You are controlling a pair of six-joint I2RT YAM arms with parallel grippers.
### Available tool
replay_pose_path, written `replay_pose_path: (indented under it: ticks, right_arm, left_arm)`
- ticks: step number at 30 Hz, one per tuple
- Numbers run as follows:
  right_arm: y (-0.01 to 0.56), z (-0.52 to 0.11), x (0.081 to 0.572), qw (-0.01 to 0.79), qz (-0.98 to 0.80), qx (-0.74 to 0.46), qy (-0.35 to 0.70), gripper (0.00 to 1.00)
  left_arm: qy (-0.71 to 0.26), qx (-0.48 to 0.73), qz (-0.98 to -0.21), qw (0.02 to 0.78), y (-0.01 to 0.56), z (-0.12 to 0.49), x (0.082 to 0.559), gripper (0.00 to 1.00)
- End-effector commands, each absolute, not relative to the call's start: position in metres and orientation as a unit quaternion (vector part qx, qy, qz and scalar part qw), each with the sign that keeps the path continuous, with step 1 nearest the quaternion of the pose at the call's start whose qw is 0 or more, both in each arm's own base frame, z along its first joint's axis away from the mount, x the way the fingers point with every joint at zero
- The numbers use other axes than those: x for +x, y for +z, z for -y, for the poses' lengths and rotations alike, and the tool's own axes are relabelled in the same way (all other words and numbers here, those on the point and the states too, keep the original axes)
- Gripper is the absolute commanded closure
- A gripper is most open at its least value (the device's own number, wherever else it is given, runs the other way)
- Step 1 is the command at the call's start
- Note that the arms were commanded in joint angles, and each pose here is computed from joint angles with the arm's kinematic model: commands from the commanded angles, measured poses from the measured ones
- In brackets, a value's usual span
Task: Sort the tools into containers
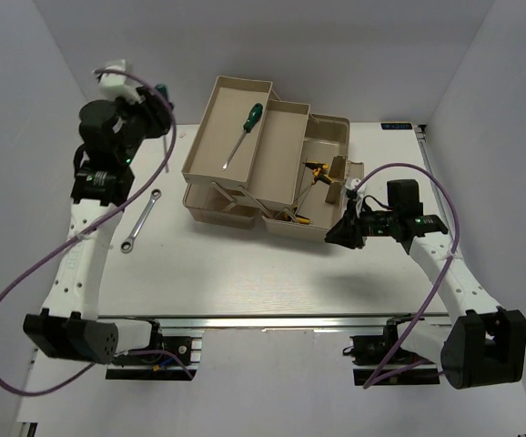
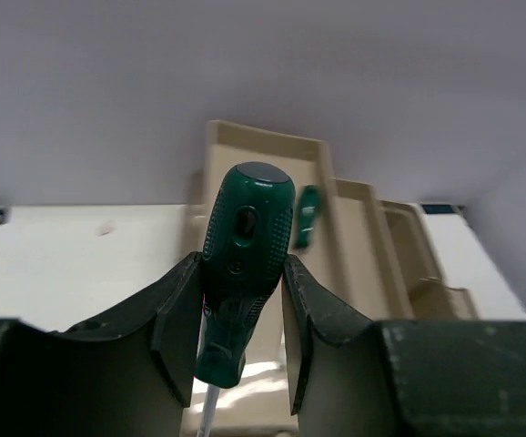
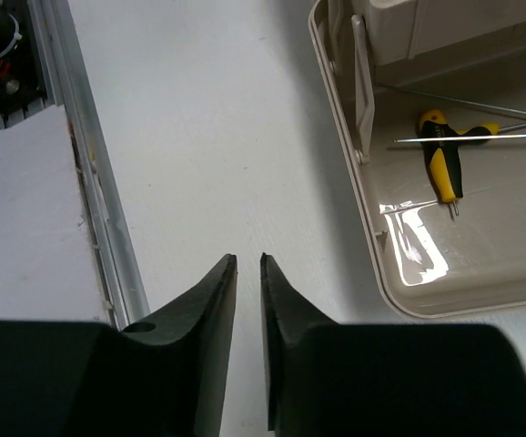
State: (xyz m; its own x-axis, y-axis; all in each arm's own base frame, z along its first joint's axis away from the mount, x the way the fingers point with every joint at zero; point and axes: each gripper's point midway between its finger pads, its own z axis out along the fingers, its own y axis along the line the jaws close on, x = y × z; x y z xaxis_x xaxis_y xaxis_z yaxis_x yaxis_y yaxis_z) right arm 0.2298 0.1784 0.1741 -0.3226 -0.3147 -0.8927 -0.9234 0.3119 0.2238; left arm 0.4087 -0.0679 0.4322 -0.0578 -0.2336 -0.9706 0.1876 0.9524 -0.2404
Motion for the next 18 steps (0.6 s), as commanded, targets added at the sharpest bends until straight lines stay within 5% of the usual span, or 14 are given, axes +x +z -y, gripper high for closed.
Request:
replay_pose_path:
  ticks: [1, 10, 18]
  right_arm:
    - [0.206, -0.182, 0.235, 0.432, -0.68, -0.448, 0.388, 0.79]
    - [0.215, -0.179, 0.232, 0.451, -0.673, -0.454, 0.371, 0.77]
    - [0.215, -0.177, 0.228, 0.449, -0.674, -0.457, 0.367, 0.6]
  left_arm:
    - [-0.224, 0.029, -0.693, 0.685, 0.456, 0.136, 0.423, 1.0]
    - [-0.21, 0.092, -0.734, 0.639, 0.392, 0.212, 0.502, 0.97]
    - [-0.182, 0.083, -0.751, 0.629, 0.381, 0.209, 0.515, 0.39]
